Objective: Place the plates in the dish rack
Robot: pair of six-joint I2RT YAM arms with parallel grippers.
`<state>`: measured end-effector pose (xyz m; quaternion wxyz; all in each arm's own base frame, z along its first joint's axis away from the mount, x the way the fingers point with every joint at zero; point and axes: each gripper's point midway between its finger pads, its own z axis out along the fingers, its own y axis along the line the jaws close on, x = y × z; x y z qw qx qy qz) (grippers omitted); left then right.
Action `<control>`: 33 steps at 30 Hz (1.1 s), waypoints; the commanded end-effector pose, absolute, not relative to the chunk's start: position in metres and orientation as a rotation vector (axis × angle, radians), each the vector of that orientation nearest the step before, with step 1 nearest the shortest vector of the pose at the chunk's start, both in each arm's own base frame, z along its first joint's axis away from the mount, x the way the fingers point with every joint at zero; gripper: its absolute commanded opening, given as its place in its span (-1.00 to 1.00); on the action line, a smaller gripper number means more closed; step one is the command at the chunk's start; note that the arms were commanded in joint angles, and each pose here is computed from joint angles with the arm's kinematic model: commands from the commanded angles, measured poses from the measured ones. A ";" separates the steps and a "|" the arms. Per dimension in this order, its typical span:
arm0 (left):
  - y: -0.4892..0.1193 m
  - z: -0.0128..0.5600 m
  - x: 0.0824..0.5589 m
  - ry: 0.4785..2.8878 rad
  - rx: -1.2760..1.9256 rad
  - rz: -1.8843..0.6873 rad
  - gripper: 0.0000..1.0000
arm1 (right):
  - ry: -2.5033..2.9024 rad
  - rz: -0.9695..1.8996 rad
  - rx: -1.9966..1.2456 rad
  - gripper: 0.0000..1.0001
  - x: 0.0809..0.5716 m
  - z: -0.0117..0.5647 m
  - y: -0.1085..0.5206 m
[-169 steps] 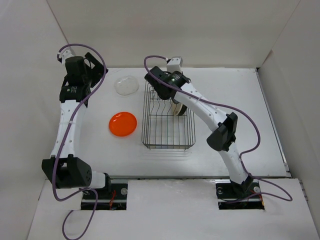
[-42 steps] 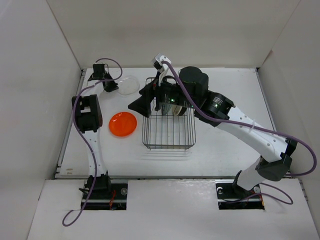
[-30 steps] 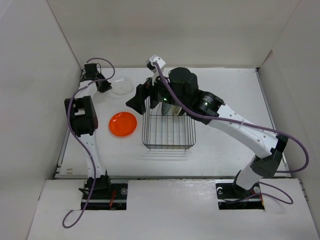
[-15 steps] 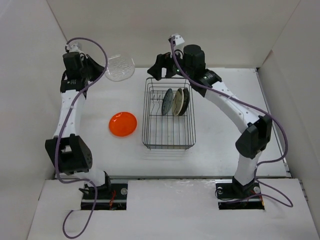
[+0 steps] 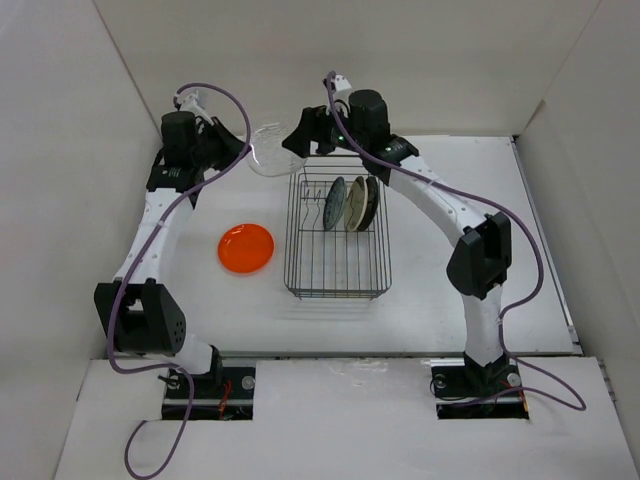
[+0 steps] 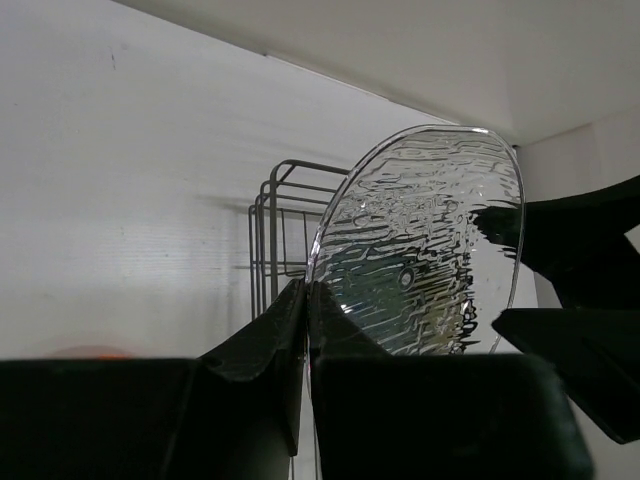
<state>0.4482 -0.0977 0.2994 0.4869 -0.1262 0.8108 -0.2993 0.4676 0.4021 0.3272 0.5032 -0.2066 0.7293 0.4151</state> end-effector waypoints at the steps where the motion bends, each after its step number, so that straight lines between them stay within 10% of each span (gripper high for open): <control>1: -0.100 0.338 0.440 1.853 -0.250 -0.762 -1.00 | 1.679 1.023 -0.468 0.74 0.472 0.356 0.403; 6: -0.102 0.341 0.439 1.833 -0.242 -0.780 -1.00 | 1.705 1.052 -0.466 0.45 0.470 0.346 0.406; 7: -0.102 0.336 0.439 1.843 -0.247 -0.780 -1.00 | 1.710 1.072 -0.465 -0.01 0.468 0.347 0.408; 12: -0.106 0.336 0.437 1.821 -0.238 -0.816 -1.00 | 1.736 1.183 -0.453 -1.00 0.454 0.351 0.414; 15: -0.106 0.337 0.436 1.813 -0.235 -0.816 -0.90 | 1.715 1.198 -0.439 -1.00 0.432 0.371 0.419; 19: -0.094 0.341 0.429 1.780 -0.321 -0.766 0.99 | 1.790 0.924 -0.171 -1.00 0.426 0.386 0.393; 33: -0.005 0.341 0.406 1.741 -0.783 -0.318 1.00 | 1.881 -0.232 0.454 -1.00 0.417 0.308 0.244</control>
